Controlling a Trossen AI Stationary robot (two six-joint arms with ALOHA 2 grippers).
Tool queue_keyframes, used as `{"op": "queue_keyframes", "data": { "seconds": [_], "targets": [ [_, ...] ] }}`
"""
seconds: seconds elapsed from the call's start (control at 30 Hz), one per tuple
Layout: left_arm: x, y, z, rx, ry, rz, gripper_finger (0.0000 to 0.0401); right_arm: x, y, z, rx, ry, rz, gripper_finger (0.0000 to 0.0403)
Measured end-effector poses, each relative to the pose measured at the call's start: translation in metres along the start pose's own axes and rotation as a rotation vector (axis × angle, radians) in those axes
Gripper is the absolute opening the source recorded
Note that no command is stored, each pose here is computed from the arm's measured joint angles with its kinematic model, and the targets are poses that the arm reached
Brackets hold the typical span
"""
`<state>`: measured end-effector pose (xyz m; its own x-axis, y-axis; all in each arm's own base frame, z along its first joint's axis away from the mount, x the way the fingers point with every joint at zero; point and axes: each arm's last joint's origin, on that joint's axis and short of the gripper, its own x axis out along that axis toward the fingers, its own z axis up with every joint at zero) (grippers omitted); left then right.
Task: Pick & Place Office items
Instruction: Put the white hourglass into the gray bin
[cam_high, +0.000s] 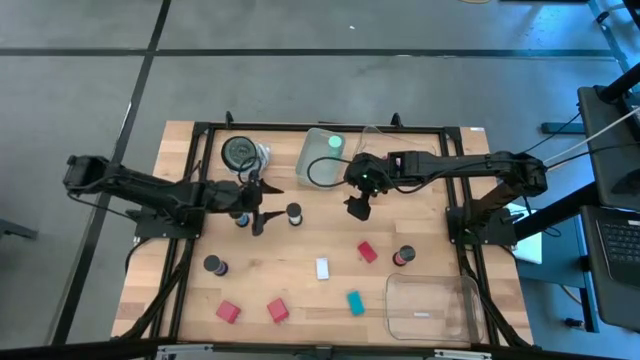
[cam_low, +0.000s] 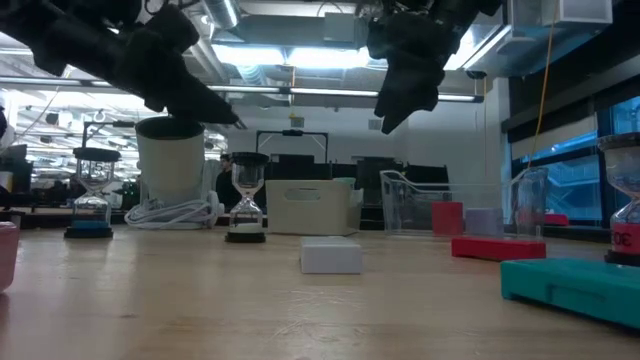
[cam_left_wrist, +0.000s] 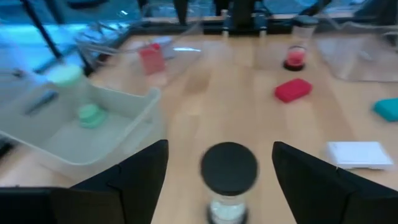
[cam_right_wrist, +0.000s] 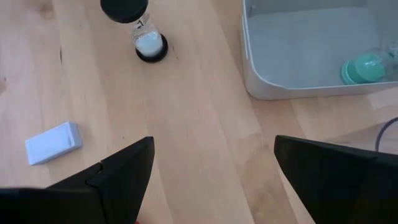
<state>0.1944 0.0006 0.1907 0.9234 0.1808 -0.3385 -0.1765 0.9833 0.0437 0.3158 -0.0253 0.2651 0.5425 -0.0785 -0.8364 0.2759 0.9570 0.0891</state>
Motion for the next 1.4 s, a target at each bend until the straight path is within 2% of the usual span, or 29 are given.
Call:
{"op": "queue_keyframes", "data": {
  "seconds": [0.13,0.57,1.13,1.4],
  "targets": [
    [0.007,0.0,-0.001,-0.055,-0.002,-0.041,0.0287,0.0,0.0,0.0,-0.007,0.0,0.0,0.0334],
    [0.039,0.0,-0.018,-0.036,0.021,-0.009,0.0285,0.0,0.0,0.0,-0.045,0.0,0.001,0.0334],
    [0.044,-0.001,-0.021,-0.075,0.021,-0.04,0.0287,0.0,0.0,0.0,-0.052,0.0,0.0,0.0334],
    [0.052,-0.002,-0.03,-0.097,0.062,-0.038,0.0283,0.0,0.0,0.0,-0.055,0.0,0.001,0.0334]
  ]
}}
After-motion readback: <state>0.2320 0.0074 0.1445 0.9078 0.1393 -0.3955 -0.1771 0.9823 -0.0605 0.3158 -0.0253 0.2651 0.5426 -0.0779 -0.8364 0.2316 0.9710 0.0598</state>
